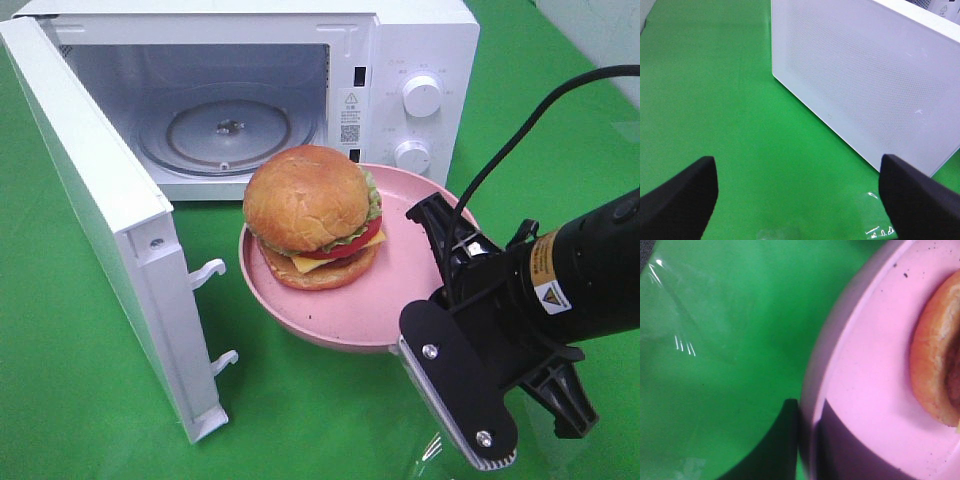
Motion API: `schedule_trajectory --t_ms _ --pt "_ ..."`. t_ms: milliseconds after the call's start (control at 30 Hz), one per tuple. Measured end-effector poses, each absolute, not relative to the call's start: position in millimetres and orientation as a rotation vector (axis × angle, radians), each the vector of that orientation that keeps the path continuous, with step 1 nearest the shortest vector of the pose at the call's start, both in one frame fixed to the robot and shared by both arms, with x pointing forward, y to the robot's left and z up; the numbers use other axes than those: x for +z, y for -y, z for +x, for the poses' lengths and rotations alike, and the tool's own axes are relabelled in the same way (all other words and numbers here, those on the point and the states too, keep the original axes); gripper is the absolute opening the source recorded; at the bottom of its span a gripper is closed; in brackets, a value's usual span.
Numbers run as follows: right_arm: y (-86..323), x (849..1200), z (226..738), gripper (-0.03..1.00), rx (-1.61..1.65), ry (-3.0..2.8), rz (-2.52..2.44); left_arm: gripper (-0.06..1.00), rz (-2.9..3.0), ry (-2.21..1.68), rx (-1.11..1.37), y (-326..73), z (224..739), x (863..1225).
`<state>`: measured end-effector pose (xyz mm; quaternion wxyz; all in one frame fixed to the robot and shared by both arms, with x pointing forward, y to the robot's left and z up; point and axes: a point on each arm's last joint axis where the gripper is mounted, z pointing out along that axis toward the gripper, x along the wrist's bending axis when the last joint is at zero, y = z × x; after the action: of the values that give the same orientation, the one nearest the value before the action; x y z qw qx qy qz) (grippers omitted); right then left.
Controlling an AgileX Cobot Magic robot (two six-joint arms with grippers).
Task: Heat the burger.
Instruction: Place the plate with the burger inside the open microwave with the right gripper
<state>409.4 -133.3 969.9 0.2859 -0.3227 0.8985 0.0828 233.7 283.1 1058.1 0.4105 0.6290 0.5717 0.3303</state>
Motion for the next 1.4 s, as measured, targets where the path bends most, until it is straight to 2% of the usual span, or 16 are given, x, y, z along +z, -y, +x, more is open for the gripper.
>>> schedule_trajectory --t_ms 1400 --pt "137.2 969.7 413.9 0.04 0.324 -2.429 -0.867 0.80 1.583 -1.439 0.831 -283.1 233.7 1058.1"
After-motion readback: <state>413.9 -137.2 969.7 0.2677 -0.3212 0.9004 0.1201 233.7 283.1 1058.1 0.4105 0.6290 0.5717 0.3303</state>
